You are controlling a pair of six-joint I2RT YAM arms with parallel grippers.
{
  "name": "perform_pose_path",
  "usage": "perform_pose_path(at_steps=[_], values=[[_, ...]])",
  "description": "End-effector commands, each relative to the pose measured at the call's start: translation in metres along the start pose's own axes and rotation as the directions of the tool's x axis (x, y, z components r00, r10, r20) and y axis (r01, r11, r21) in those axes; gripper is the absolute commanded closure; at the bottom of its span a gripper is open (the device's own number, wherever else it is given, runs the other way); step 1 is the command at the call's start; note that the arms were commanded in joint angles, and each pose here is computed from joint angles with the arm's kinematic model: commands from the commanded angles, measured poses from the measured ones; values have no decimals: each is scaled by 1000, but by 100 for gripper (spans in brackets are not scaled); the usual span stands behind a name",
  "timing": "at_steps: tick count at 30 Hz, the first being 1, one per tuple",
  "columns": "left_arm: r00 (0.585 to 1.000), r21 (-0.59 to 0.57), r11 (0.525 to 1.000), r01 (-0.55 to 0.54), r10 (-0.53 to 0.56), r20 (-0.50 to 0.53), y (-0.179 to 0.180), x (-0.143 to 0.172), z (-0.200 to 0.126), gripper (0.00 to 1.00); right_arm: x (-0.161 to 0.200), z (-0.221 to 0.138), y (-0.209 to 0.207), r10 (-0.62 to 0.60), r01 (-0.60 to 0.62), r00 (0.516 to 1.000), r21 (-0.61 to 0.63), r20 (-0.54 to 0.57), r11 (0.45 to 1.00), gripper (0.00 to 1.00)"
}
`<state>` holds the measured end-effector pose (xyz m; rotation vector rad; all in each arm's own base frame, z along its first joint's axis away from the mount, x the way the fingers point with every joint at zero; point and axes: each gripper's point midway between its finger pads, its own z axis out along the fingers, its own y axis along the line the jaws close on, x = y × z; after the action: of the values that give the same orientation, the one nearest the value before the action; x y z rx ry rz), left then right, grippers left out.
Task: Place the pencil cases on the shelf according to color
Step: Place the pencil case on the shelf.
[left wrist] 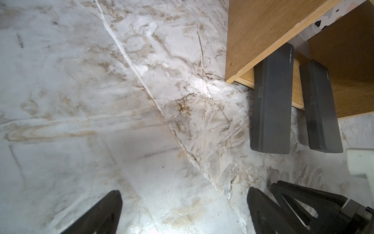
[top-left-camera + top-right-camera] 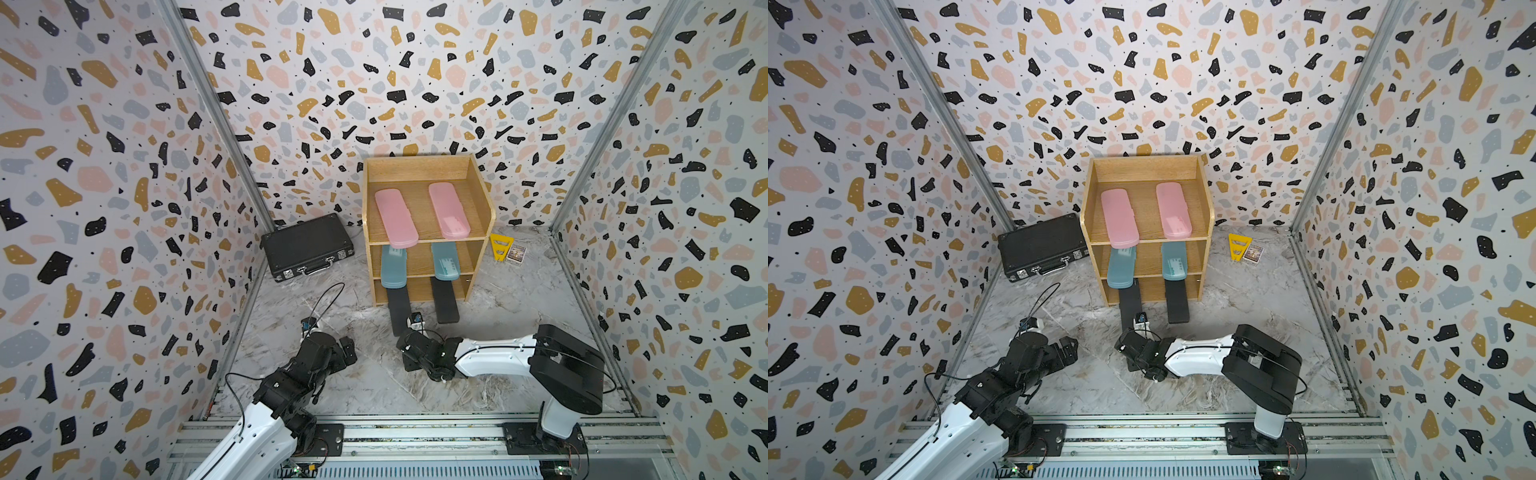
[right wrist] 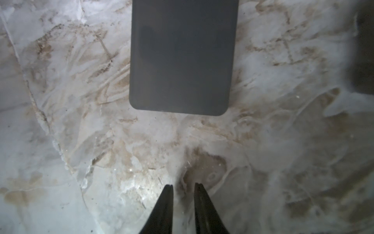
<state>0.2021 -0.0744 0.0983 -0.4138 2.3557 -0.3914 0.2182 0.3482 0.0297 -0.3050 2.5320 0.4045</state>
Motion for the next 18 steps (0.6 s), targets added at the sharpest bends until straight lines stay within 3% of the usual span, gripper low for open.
perform_pose_path(at_steps=[1,18], values=[[1000,-1,1000,4,-4,22,0,-5,-2,0,-25,1,12,27,-25,998,-43,56,999,76],[1000,2,1000,-1,1,30,-2,-7,0,0,-48,15,17,33,-28,994,-49,100,998,76]])
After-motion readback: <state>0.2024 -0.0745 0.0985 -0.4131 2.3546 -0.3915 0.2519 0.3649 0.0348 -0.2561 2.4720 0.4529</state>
